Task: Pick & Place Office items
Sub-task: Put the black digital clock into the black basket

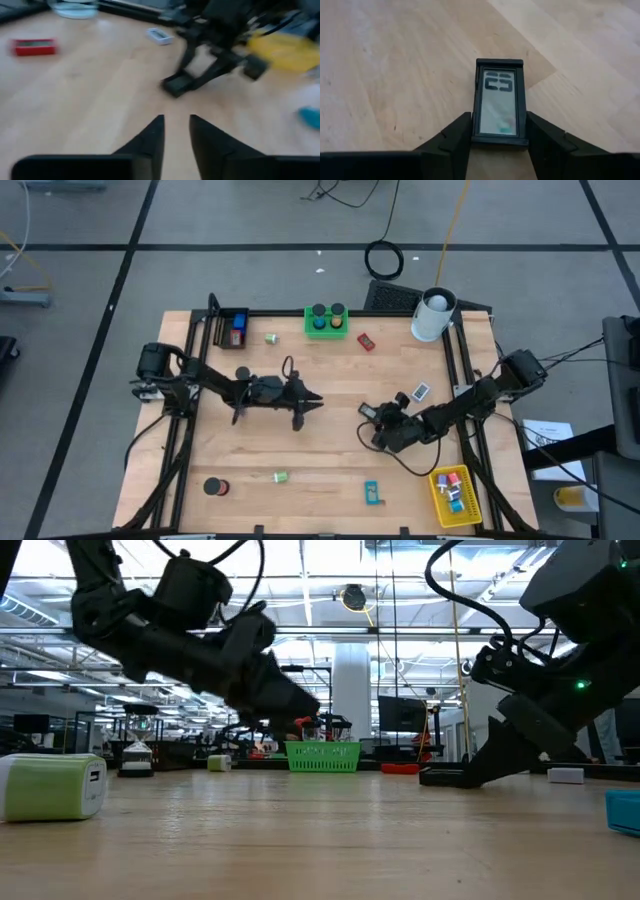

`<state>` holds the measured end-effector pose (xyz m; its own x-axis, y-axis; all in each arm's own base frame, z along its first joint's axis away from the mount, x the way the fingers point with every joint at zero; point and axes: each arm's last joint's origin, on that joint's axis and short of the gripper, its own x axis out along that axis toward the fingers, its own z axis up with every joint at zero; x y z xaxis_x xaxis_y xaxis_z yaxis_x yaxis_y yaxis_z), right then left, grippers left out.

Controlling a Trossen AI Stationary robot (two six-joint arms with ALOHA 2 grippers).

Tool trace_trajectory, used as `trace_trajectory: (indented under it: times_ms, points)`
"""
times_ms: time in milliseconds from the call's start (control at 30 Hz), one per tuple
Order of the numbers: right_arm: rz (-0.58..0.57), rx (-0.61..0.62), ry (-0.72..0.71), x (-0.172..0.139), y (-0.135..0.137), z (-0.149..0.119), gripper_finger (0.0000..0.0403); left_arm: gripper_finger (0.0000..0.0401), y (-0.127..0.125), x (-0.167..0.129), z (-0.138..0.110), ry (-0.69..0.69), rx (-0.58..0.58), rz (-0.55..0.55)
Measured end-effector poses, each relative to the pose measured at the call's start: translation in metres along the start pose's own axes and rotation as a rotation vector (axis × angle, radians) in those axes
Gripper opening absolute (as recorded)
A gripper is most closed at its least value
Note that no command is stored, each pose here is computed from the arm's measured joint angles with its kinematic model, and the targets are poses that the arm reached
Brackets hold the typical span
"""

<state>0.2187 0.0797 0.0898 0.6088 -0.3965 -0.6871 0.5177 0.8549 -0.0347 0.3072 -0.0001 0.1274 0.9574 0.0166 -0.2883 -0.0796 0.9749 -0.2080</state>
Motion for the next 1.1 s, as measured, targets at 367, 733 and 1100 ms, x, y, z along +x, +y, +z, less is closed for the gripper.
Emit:
trace_trajectory:
  times_ms: [367,733,1100]
  points:
    - [0.091,-0.301,-0.218,-0.011,0.013,0.027,0.0149,0.0268,-0.004,0.009,0.016,0.007,-0.331,-0.136]
    - [0.057,-0.452,-0.491,-0.020,0.022,0.056,0.0151,0.0277,-0.016,0.011,0.024,-0.074,-0.422,-0.101]
    - [0.065,-0.505,-0.554,-0.019,0.020,0.067,0.0151,0.0271,-0.025,0.025,0.046,-0.083,-0.362,-0.083]
